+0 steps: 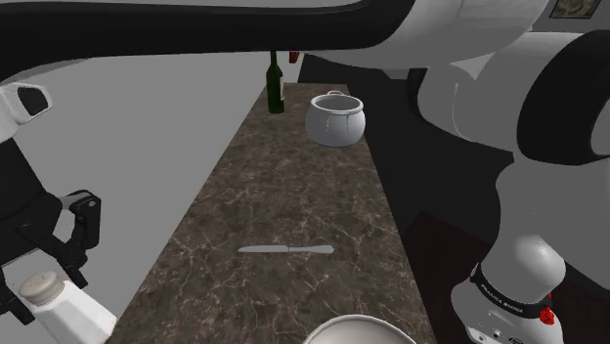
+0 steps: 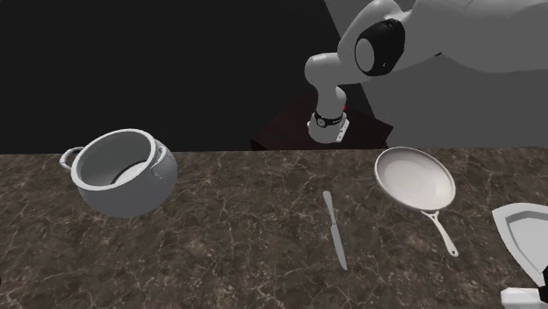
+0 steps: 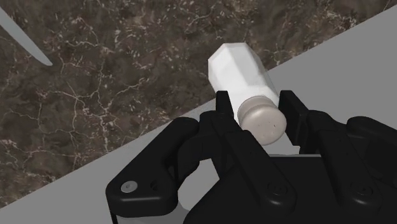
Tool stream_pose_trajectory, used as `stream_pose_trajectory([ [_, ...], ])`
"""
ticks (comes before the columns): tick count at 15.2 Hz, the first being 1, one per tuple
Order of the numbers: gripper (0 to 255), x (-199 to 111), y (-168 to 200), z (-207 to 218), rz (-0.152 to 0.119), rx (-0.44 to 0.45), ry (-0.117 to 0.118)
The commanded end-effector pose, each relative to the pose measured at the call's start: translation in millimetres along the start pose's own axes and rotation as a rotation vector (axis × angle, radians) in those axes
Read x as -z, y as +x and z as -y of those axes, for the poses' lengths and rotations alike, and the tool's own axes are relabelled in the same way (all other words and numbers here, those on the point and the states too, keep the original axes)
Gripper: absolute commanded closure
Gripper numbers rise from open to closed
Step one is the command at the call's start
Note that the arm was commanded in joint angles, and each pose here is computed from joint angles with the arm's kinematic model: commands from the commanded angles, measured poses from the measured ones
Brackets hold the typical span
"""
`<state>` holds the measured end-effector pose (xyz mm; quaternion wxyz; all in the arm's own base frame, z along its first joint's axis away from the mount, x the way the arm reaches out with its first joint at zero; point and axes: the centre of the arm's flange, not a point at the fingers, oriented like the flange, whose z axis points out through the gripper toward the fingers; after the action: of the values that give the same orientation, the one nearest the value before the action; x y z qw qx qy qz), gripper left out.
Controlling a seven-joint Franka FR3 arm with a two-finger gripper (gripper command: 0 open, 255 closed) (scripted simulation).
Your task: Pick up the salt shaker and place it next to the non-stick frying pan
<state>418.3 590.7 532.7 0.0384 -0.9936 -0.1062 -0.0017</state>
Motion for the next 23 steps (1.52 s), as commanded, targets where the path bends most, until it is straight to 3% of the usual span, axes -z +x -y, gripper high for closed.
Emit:
stream_pose_trajectory([
  [1, 255, -9, 0, 2, -0.001, -0.001, 0.0],
  [23, 255, -125, -2, -7, -0.001, -0.001, 0.0],
])
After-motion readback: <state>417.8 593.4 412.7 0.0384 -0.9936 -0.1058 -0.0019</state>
